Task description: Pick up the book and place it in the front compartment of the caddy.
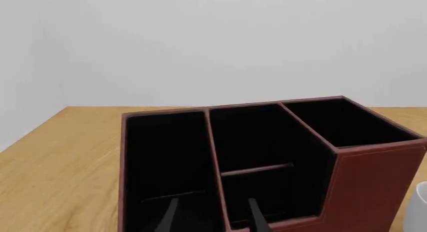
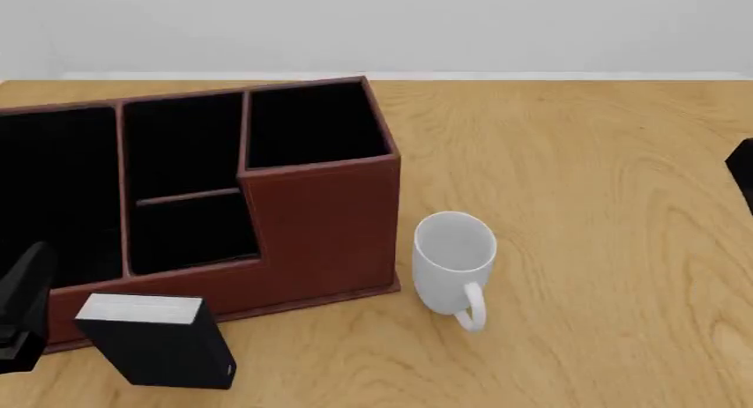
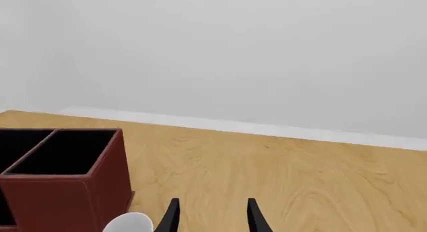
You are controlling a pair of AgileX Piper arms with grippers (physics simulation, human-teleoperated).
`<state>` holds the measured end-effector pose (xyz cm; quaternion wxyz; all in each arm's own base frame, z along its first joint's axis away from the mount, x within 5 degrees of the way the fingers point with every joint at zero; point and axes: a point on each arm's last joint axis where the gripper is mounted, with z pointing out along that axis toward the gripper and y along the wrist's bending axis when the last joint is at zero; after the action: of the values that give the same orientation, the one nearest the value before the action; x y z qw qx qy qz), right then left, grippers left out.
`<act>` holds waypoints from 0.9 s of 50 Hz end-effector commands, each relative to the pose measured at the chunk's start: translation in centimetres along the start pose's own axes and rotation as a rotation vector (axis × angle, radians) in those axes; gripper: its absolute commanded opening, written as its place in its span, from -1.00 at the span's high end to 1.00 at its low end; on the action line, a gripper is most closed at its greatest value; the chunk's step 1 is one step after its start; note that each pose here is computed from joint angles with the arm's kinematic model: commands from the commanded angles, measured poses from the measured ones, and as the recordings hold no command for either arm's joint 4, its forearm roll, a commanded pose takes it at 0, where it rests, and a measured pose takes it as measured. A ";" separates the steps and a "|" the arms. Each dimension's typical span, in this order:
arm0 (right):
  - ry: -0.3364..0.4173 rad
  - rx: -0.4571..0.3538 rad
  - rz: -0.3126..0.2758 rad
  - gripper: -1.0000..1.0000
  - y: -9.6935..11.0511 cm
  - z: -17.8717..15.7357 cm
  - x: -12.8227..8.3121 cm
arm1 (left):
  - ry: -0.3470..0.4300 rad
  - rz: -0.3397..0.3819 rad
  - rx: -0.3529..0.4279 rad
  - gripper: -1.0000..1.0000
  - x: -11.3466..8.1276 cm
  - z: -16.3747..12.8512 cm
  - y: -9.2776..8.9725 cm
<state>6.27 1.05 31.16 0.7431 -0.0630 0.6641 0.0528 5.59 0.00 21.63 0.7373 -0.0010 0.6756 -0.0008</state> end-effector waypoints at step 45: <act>0.355 -0.862 -0.246 -1.00 18.1 11.9 -9.5 | 0.000 0.000 0.000 -1.00 0.0 0.0 0.0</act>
<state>13.98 16.05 41.74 0.5752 -0.3867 0.6908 0.2060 5.58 0.00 21.63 0.7373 -0.0011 0.6756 -0.0009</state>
